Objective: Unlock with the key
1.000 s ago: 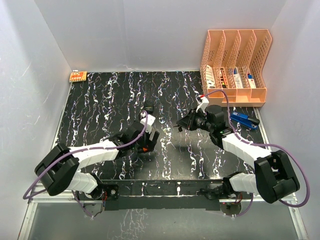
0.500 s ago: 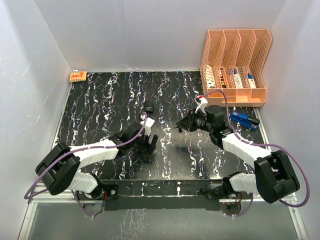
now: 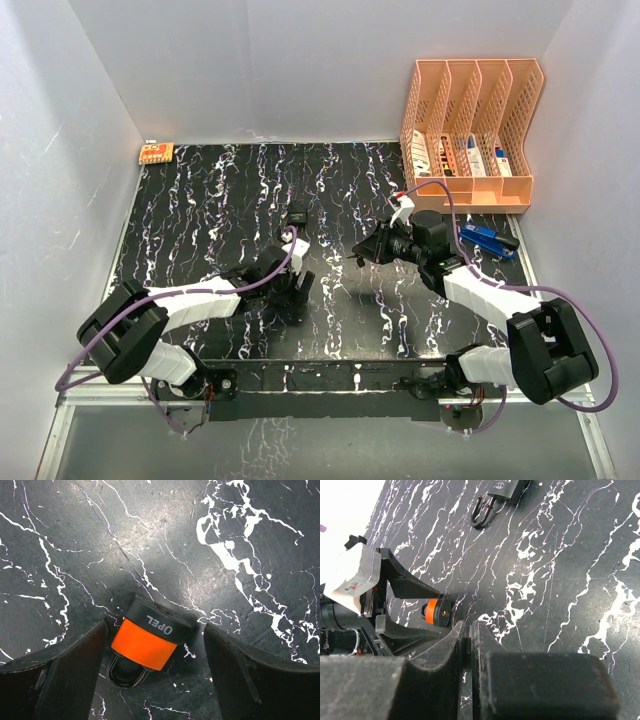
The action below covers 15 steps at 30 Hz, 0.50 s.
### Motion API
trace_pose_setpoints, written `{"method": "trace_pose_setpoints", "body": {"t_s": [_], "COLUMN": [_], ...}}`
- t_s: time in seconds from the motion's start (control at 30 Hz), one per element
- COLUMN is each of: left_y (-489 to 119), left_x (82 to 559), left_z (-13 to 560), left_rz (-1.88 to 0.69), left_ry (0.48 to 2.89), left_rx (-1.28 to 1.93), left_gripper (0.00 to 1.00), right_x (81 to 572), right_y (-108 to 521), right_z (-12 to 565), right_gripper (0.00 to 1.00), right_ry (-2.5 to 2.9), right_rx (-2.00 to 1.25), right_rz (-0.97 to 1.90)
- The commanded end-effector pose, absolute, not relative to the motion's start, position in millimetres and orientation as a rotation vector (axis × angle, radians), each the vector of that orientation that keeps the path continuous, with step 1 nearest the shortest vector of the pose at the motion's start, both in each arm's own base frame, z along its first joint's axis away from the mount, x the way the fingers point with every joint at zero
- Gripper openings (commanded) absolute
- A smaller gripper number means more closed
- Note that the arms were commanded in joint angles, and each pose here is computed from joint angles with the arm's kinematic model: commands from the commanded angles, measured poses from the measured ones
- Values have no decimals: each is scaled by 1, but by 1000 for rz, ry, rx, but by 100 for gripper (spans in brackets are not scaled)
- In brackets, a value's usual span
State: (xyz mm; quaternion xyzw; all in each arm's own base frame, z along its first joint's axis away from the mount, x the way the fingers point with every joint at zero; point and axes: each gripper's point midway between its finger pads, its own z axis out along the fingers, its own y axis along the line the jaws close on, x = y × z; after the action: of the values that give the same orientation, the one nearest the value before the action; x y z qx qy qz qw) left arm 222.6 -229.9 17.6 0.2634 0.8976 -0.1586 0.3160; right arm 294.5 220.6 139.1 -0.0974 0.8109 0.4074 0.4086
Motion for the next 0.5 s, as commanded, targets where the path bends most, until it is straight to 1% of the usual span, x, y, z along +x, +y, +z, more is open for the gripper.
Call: {"method": "trace_pose_setpoints", "body": {"t_s": [0.0, 0.23, 0.47], "left_y": [-224, -226, -242], "left_x": [208, 198, 190], "left_z": [4, -8, -11], "left_rz": [-432, -459, -517], "left_ry": [2435, 2493, 2500], "left_rx": [722, 731, 762], "left_gripper": [74, 63, 59], "right_x": [301, 302, 301], "right_y": [223, 223, 223], "right_z": [152, 149, 147], "right_gripper": [0, 0, 0], "right_ry": [1981, 1988, 1995], "right_rx": [-288, -290, -293], "right_rz": [1027, 1025, 1026]}}
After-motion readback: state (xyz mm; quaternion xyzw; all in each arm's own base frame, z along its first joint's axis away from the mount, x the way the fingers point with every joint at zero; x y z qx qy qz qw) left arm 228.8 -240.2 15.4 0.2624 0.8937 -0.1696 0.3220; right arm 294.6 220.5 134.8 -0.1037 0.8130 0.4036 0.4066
